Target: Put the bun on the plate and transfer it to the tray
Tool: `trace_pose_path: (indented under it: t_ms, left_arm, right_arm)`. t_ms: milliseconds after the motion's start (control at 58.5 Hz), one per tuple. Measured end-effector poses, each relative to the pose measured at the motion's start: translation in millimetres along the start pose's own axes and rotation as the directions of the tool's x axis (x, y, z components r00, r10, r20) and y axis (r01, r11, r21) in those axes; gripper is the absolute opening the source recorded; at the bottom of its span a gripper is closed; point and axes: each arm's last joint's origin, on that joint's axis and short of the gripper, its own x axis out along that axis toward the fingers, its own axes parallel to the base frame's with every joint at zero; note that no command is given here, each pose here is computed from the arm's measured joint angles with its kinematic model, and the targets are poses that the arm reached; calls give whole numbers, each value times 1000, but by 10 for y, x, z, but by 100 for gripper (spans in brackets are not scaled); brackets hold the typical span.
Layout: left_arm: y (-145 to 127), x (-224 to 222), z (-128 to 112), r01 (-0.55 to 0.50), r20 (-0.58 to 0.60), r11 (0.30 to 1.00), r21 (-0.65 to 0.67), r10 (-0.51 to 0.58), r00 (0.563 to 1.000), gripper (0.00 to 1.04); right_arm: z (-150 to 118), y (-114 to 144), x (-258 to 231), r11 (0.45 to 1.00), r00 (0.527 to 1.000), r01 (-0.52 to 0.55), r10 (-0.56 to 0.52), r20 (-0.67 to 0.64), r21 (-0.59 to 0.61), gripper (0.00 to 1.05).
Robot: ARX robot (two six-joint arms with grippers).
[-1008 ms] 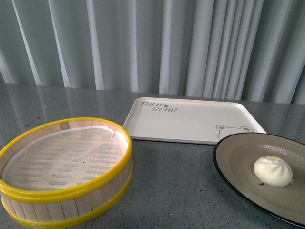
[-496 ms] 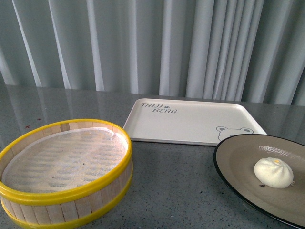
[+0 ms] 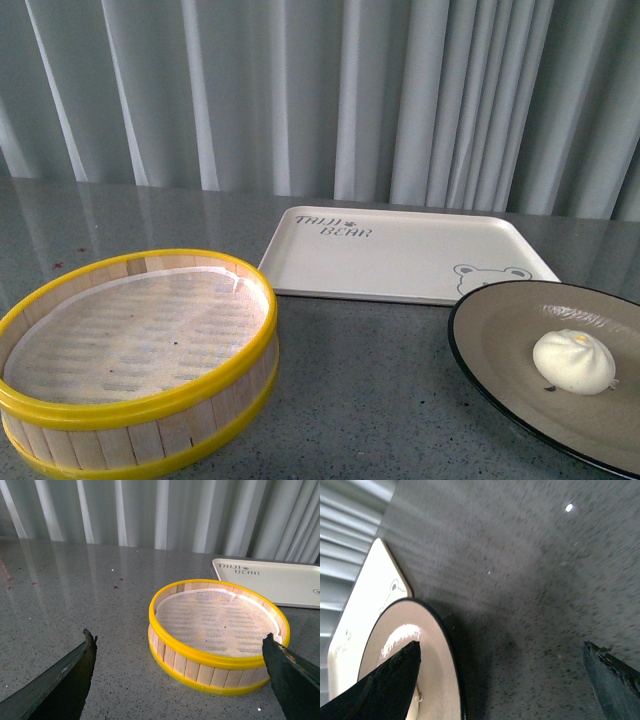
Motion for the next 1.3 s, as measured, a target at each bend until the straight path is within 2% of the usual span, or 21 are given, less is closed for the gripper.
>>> trace_pose_path:
  t_ms: [154,496,871,957,1213,1299]
  left_arm:
    - [0,0,0,0,0,1000,0,0,1000,98]
    - [0,0,0,0,0,1000,0,0,1000,98]
    - [0,0,0,0,0,1000,0,0,1000,98]
    - [0,0,0,0,0,1000,0,0,1000,98]
    - [0,0,0,0,0,1000,0,0,1000,98]
    - [0,0,0,0,0,1000,0,0,1000,98]
  right_arm:
    - [-46,47,121,996,994,-84,85,-72,24,96]
    - [-102,27,173,992,986,-110,117,-123,61,96]
    - [-284,16,328,988,967,-133,148,-210,83,95]
    - [-318,27,357,987,963,-135,151,-224,85,84]
    - [-381,41,389,987,957,-138,155,-246,83,41]
    - [-387,44,389,987,956,-139,156,-248,82,23]
